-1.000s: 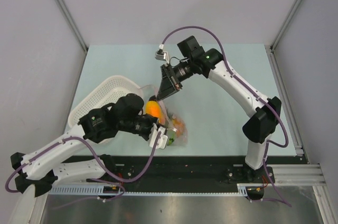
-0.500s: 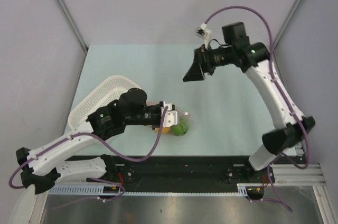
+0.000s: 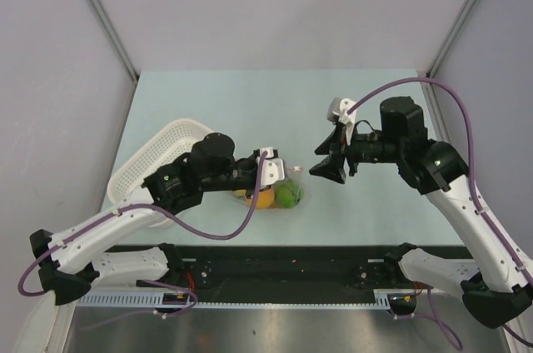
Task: Place the food in the zip-top bag and seal the zipper
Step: Zip the zipper food storage bag at the center of the board.
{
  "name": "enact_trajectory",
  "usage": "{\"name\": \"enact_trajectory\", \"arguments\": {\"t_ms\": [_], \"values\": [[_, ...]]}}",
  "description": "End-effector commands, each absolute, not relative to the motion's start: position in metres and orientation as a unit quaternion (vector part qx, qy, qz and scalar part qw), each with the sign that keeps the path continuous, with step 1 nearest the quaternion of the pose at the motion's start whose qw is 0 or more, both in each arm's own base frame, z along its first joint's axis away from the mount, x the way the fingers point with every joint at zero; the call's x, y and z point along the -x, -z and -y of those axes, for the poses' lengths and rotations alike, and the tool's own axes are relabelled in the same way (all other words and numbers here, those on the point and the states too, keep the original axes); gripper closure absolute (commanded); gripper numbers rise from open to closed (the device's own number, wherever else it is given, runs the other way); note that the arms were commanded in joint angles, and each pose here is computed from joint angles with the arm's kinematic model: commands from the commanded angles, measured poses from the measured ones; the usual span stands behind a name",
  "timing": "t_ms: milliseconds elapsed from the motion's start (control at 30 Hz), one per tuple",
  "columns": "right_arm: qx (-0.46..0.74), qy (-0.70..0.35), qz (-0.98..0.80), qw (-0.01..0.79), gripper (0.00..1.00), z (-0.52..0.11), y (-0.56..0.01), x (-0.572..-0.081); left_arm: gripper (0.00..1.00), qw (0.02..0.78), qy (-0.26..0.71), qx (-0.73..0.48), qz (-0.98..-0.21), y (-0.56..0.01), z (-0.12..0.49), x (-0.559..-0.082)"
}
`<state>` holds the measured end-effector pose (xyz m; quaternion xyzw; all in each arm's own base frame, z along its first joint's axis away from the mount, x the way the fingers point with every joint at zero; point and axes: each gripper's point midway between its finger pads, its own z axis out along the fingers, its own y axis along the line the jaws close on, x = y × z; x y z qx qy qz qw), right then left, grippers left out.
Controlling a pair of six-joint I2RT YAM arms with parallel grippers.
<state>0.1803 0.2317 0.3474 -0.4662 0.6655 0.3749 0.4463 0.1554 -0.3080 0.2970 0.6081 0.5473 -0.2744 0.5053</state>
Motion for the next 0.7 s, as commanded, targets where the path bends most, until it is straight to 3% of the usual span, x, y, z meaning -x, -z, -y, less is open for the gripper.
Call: {"name": "enact_trajectory", "arguments": {"t_ms": [0, 400, 500, 667], "values": [[0.516, -0.348, -0.611, 0.489, 0.40, -0.246, -0.349, -0.179, 1.00, 0.547, 0.305, -0.578, -0.524, -0.339, 0.314, -0.158], [0.551, -0.335, -0.574, 0.505, 0.43, -0.266, -0.327, -0.178, 1.00, 0.543, 0.323, -0.578, -0.517, -0.336, 0.311, -0.156], [0.554, -0.336, -0.572, 0.503, 0.47, -0.272, -0.324, -0.179, 1.00, 0.544, 0.325, -0.576, -0.516, -0.337, 0.312, -0.157], [0.558, -0.337, -0.566, 0.505, 0.64, -0.276, -0.324, -0.180, 1.00, 0.542, 0.324, -0.574, -0.521, -0.336, 0.311, -0.159]]}}
